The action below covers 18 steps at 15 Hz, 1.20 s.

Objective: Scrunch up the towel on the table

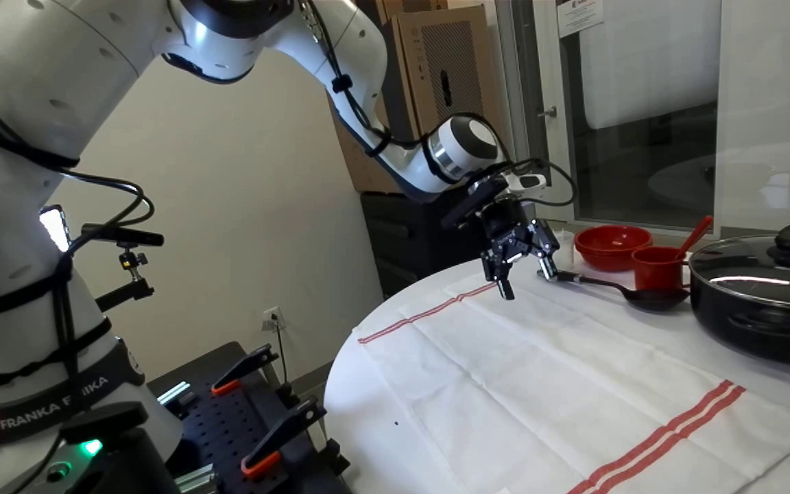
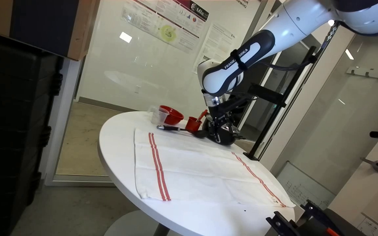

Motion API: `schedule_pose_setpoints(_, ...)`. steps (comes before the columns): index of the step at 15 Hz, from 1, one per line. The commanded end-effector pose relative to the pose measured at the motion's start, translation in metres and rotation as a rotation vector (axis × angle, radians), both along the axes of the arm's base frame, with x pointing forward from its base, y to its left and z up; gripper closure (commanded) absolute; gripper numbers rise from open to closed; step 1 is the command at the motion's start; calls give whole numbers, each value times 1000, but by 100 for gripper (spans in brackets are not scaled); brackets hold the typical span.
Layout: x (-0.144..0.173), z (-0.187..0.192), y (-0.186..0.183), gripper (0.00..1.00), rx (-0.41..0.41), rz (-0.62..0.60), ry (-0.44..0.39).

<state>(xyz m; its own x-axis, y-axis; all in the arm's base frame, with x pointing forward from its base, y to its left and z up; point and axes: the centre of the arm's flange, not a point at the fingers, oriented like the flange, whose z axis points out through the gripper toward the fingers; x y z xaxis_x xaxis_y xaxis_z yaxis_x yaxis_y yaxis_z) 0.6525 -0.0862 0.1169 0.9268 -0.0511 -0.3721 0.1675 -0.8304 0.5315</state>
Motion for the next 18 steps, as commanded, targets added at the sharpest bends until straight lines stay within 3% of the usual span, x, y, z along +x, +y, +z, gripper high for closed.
schedule_pose_setpoints(1, -27, 20, 14, 0, 145, 129, -20)
schedule_pose_setpoints(5, -61, 12, 22, 0, 306, 232, -38)
schedule_pose_setpoints(11, -128, -17, 25, 0, 566, 215, -123)
schedule_pose_setpoints(14, -144, -15, 22, 0, 544, 184, -266)
schedule_pose_setpoints(18, -146, 16, 15, 0, 534, 171, -469)
